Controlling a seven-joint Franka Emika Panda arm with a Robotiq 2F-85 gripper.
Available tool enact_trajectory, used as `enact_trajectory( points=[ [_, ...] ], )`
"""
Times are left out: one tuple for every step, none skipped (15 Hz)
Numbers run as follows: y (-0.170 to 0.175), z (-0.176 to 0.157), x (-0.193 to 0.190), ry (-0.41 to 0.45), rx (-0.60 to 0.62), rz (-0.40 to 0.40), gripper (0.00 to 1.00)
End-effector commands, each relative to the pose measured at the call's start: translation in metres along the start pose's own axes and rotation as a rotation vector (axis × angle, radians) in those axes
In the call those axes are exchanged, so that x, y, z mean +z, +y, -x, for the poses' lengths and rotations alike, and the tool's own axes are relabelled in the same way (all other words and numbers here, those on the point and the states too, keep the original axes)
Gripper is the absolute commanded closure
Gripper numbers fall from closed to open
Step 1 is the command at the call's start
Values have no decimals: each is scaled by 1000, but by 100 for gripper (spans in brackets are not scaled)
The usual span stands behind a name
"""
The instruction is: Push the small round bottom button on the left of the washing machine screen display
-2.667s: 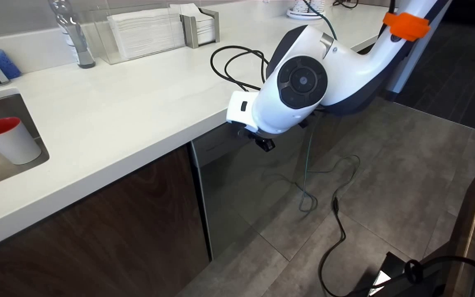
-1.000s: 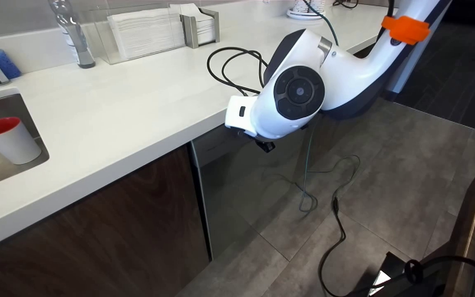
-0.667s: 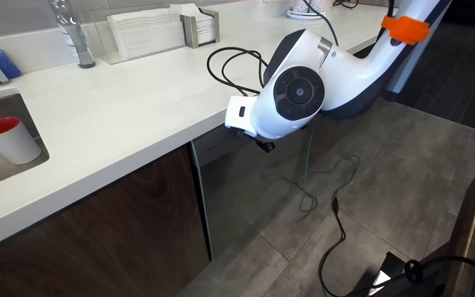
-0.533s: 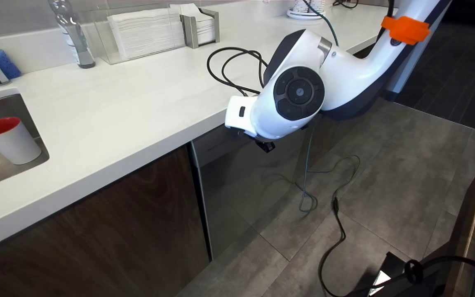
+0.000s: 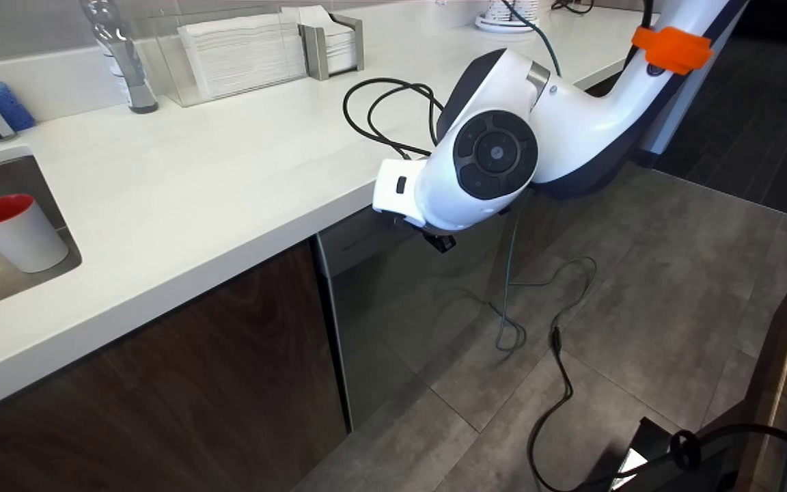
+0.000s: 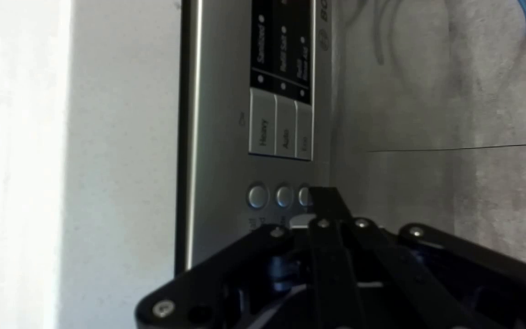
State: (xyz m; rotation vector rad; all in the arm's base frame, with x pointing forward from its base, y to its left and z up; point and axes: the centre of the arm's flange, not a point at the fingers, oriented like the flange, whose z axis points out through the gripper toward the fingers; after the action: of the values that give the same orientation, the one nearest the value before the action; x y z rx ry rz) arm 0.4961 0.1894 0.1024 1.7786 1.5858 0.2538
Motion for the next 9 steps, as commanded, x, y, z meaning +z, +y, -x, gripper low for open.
enact_trajectory(
  points=[
    [10, -2, 5, -2, 1, 49, 100],
    [10, -2, 5, 2, 6, 44, 100],
    [10, -1, 5, 0, 7, 43, 100],
    [10, -1, 5, 1, 9, 43, 100],
    [10, 0, 5, 0, 10, 43, 100],
    [9, 0, 5, 0, 12, 42, 100],
    [9, 0, 5, -1, 14, 41, 100],
    [9, 0, 5, -5, 14, 41, 100],
    [8, 0, 4, -4, 14, 41, 100]
  ],
)
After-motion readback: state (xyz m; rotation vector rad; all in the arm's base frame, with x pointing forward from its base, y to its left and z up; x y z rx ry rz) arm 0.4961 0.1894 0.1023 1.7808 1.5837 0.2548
